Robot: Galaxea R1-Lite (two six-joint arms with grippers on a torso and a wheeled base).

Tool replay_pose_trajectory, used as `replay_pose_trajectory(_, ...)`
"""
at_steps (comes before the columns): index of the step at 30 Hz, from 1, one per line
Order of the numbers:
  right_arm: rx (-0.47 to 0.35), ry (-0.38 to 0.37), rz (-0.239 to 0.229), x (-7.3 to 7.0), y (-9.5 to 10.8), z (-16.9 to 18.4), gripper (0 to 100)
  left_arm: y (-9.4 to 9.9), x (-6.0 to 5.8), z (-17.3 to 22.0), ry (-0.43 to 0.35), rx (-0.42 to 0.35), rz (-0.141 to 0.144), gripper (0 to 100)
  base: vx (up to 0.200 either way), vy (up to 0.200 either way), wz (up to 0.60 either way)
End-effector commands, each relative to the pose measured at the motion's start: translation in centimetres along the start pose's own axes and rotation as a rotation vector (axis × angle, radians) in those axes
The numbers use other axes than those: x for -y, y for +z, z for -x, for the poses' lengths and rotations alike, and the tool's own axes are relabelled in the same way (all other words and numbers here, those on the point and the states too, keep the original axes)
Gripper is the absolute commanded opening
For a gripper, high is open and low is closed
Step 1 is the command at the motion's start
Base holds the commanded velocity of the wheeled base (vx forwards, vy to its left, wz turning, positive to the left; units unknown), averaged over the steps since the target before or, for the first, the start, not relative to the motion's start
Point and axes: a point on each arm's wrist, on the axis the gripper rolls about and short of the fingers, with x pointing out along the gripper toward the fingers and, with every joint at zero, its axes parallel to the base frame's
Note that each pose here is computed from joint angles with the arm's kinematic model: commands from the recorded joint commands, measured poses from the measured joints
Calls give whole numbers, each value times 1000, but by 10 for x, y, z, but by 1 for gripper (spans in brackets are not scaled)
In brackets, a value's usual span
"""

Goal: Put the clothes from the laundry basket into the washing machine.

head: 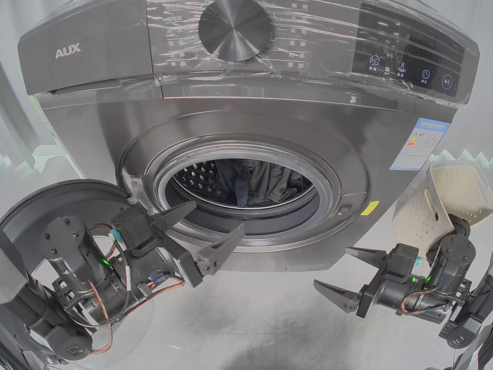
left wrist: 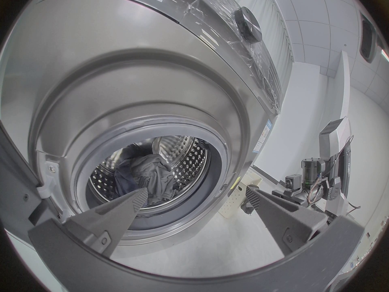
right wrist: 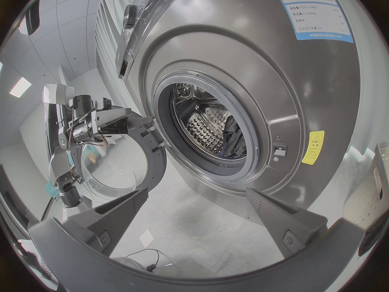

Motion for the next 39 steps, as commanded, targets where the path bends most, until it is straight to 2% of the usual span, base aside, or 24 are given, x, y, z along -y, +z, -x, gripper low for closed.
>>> replay_pose_trajectory(1, 6, -27, 0, 5, 1, 1, 100, -1, 0, 0, 19, -1, -5, 100, 0, -200, 0)
replay_pose_trajectory(5, 23, -51, 3, 9, 4, 3, 100, -3, 1, -1, 43, -7, -12, 100, 0, -200, 0)
replay_pose_trajectory(14, 64, -112, 6, 17, 12, 13, 100, -8, 2, 4, 45, -33, -18, 100, 0, -200, 0)
replay_pose_trajectory(17, 83, -149, 7, 18, 15, 18, 100, -10, 2, 6, 42, -46, -31, 100, 0, -200, 0)
replay_pose_trajectory(21, 88, -159, 9, 18, 16, 21, 100, -14, 5, 9, 33, -67, -41, 100, 0, -200, 0)
replay_pose_trajectory(27, 76, -161, 4, 18, 14, 21, 100, -13, 2, 10, 47, -62, -44, 100, 0, 0, 0)
replay_pose_trajectory(32, 54, -169, -2, 17, 9, 30, 100, -14, -3, 22, 152, -73, -68, 100, 0, 0, 0)
replay_pose_trajectory(34, 96, -194, 2, 20, 16, 39, 100, -6, -1, 33, 169, -47, -72, 100, -100, 0, 0)
replay_pose_trajectory(39, 135, -272, -3, 27, 25, 63, 100, 7, 2, 64, 172, -2, -71, 100, -200, 0, 0)
